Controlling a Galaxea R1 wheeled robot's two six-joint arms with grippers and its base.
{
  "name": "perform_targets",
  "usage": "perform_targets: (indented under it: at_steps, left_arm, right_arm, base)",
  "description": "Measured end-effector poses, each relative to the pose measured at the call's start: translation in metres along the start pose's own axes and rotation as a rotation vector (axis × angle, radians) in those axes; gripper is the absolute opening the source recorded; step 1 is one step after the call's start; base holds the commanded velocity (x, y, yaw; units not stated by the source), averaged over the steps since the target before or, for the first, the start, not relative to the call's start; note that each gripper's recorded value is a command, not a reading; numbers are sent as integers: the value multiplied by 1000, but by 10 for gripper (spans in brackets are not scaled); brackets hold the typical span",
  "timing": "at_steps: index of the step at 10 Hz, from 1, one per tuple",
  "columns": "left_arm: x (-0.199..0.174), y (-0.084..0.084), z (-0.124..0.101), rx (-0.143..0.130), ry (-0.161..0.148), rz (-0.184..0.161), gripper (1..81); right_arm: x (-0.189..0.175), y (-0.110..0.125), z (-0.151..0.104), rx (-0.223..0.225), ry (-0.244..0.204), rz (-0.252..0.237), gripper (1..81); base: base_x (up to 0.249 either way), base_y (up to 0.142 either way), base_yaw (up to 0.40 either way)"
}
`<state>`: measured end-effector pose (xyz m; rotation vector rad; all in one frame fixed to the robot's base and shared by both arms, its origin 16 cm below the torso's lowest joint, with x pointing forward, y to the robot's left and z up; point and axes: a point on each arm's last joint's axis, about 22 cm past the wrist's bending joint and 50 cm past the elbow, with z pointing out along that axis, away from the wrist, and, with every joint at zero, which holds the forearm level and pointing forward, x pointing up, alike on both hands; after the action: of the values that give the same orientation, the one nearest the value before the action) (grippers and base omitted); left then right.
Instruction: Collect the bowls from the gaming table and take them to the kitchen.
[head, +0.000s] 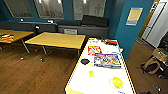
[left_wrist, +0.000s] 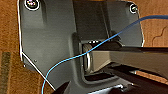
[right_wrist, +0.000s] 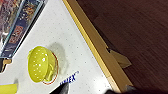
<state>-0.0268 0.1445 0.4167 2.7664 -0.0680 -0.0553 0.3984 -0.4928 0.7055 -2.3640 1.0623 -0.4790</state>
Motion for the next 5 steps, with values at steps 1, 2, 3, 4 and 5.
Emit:
perform_targets:
  at_steps: [1, 2, 3, 4, 5]
  left_arm:
    - [2, 0, 0, 0, 1, 0, 811]
    - [3, -1, 0, 1, 4, 0, 811]
    - [3, 0, 0, 0, 3, 0, 811]
    - [3, 0, 0, 1, 2, 1, 811]
    - [3, -1, 0, 2, 2, 0, 811]
  right_arm:
    - [3, -14, 7, 18, -4, 12, 811]
    - [9, -22, 8, 26, 1, 28, 811]
    - [16, -27, 7, 32, 12, 37, 811]
    - [21, -32, 6, 39, 18, 39, 811]
    - [22, -47, 7, 62, 16, 36, 811]
  base:
    - [0, 0, 0]
    - [0, 0, 0]
    - [0, 0, 0]
    - [0, 0, 0]
    - [0, 0, 0]
